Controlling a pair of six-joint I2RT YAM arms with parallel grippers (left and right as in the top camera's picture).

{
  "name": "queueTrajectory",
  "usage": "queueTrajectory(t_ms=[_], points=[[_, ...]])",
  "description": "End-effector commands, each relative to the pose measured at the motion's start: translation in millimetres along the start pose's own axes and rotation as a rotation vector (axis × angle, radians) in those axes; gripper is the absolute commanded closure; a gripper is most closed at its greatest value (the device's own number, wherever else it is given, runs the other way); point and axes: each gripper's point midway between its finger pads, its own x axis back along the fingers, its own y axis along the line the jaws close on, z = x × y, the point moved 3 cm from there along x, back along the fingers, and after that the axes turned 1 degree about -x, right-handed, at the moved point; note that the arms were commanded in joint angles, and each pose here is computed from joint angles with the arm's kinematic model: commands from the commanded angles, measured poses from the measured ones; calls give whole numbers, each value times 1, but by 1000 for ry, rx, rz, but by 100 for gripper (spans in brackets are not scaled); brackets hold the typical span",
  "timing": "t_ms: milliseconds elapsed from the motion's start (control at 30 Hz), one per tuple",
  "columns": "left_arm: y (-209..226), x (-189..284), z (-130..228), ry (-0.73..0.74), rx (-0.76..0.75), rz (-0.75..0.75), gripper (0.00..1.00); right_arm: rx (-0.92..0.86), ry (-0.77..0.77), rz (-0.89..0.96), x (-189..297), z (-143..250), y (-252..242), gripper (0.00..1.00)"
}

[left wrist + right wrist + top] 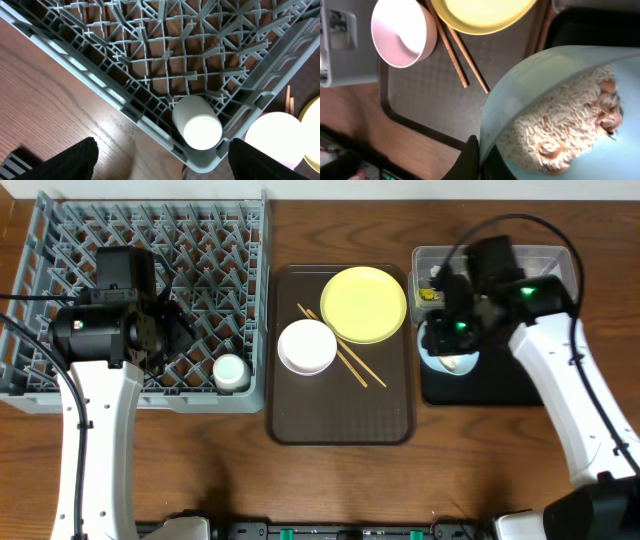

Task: Sort waste into correct bins and load items into the dishwasher
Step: 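Move the blue bowl over the black tray and tip out the rice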

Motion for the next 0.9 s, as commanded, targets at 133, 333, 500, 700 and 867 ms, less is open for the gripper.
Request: queueTrajectory(t_ms=[133, 333, 500, 700, 867], points=[[3, 1, -4, -18, 8, -18, 16, -21, -59, -327, 3, 6, -26, 99], [3, 1, -4, -17, 9, -18, 16, -97, -156, -497, 3, 14, -57, 99], [2, 0, -4, -14, 8, -20, 15, -171, -261, -626, 3, 21, -80, 99], [2, -1, -4, -13, 8, -20, 16, -219, -427, -820, 18, 22, -103, 99], [2, -1, -4, -13, 8, -20, 16, -294, -503, -969, 22, 24, -123, 99]])
